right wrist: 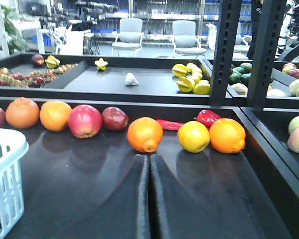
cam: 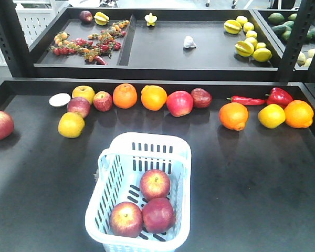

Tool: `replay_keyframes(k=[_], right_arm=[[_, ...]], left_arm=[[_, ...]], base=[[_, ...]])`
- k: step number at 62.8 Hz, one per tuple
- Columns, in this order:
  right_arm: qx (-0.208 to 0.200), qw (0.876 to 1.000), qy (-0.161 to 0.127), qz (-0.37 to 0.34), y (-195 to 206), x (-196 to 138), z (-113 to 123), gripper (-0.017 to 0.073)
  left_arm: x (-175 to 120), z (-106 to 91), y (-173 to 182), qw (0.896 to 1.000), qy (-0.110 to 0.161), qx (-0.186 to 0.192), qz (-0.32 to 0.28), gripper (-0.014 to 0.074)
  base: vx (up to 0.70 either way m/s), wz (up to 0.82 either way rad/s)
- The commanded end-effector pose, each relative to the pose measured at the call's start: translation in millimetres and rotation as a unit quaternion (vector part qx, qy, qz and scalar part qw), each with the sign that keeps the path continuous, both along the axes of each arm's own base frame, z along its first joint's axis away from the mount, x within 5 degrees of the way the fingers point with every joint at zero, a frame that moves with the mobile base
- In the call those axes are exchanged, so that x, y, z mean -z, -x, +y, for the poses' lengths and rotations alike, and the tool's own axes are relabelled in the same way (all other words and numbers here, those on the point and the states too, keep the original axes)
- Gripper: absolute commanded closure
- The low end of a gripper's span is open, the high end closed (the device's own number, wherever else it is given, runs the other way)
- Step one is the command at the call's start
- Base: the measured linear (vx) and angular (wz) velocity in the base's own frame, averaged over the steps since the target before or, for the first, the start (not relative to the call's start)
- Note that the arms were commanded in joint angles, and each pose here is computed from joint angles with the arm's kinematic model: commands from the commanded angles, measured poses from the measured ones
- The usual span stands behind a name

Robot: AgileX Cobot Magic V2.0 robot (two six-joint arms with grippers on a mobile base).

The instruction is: Pick three apples into basket with both arms

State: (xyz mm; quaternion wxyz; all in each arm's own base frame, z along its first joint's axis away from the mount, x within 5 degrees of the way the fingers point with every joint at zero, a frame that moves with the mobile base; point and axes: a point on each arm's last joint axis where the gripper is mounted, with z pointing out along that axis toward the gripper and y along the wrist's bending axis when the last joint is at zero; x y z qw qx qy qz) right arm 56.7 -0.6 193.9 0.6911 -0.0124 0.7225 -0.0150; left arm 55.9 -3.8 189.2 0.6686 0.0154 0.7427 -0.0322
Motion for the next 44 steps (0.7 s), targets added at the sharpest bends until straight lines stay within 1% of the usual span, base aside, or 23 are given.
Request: replay_keyframes(k=[1, 44], right_arm=[[0.0, 0.999, 0.011, -0.037, 0.8, -3.3, 0.2, 0.0568], [0.0, 0.999, 0.009, -0.038, 0.9, -3.3, 0.2, 0.0568]], left_arm=[[-2.4, -0.6, 0.1, 0.999, 0.012, 0.004, -0.035, 0.0599], [-2.4, -0.6, 0.1, 0.999, 0.012, 0.004, -0.035, 0.0599]], base=[[0.0, 0.0], [0.0, 0.0]])
